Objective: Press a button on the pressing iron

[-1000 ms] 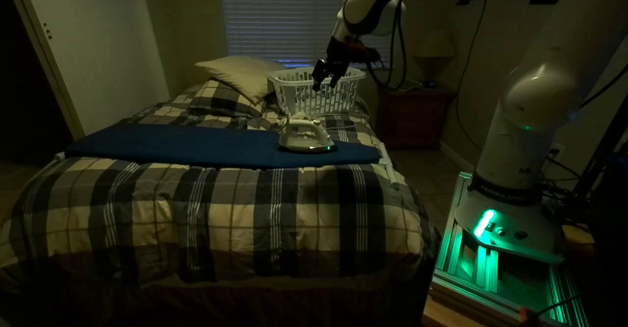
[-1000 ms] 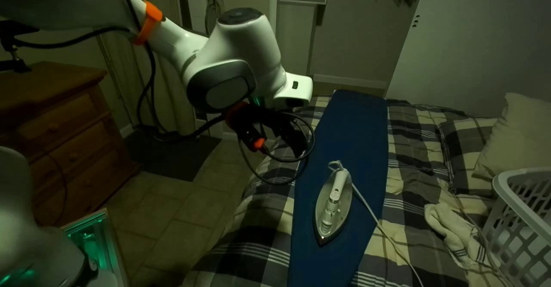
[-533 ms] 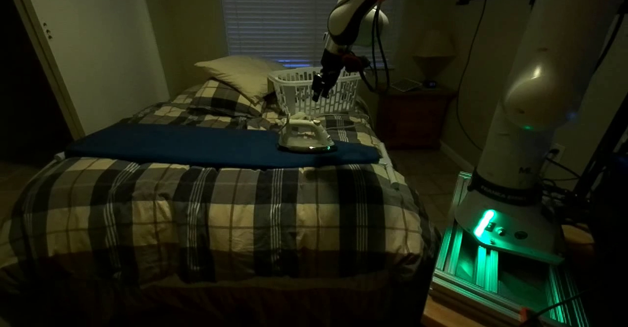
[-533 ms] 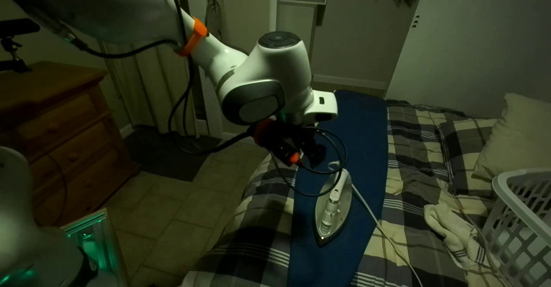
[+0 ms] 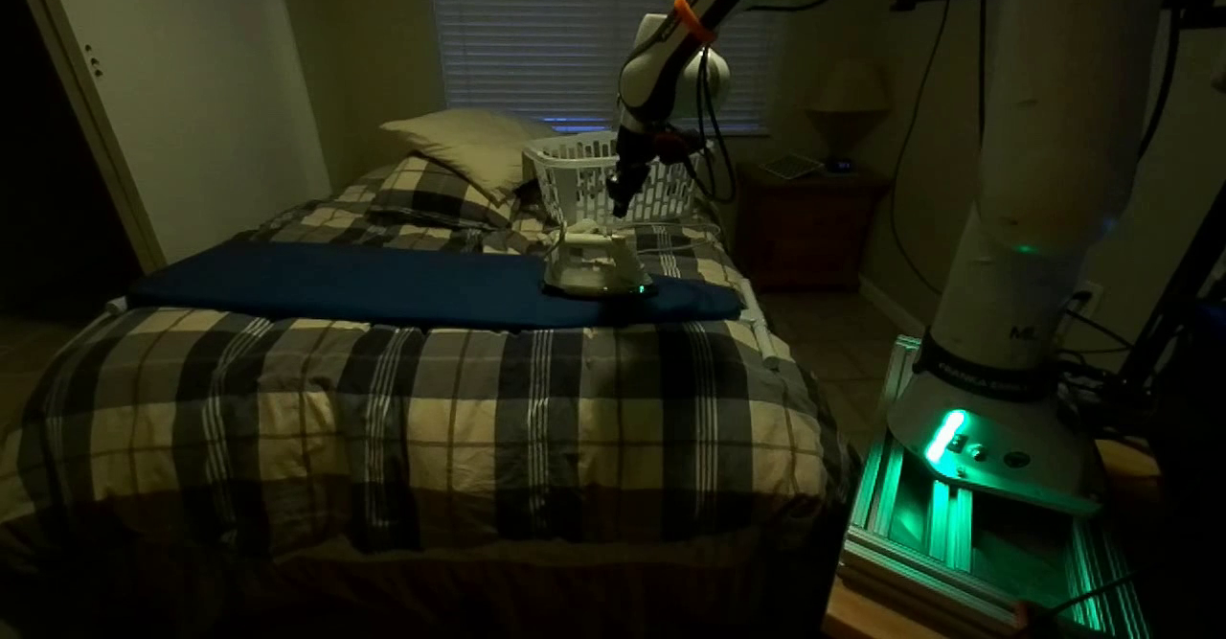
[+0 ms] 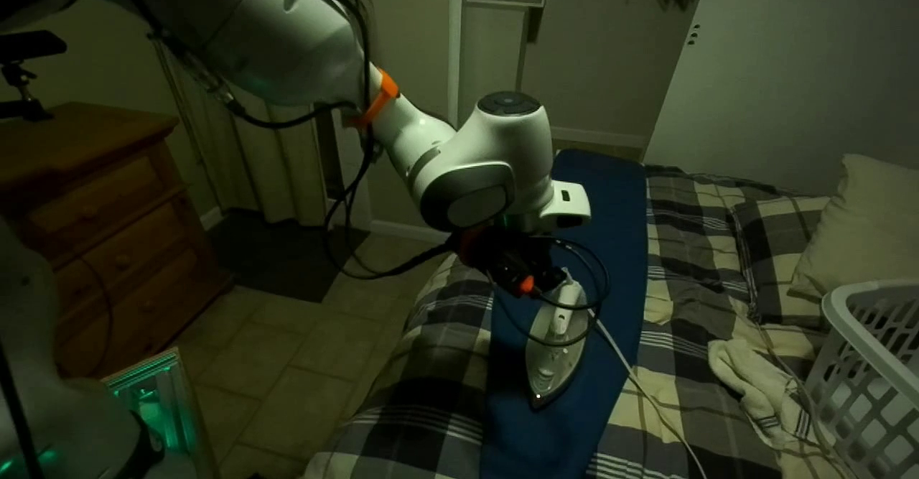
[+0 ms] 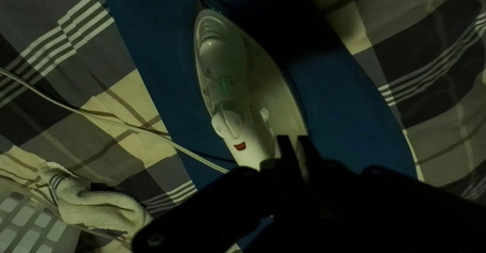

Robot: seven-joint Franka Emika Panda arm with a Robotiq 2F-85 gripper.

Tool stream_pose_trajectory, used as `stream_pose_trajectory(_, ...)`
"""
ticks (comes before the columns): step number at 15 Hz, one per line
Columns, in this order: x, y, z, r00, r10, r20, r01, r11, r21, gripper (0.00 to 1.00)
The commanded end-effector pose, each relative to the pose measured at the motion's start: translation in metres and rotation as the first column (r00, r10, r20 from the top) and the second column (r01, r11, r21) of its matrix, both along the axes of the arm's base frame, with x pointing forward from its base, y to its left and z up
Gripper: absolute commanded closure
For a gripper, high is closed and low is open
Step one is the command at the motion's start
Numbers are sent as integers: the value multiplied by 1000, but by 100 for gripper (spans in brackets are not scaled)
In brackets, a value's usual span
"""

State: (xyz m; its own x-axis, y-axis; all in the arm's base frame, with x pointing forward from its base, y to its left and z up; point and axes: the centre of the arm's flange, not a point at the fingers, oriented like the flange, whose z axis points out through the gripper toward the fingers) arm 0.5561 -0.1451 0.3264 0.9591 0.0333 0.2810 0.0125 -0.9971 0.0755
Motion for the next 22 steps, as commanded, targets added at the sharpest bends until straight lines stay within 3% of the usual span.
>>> stream_pose_trajectory(1, 17, -11, -18, 1000, -13, -21, 12, 999, -31, 99)
stream_pose_trajectory(6, 25, -19, -35, 997, -48, -54, 45, 997, -61, 93)
stream_pose_trajectory(22, 37, -28, -53, 988, -110, -107, 104, 993, -53, 94)
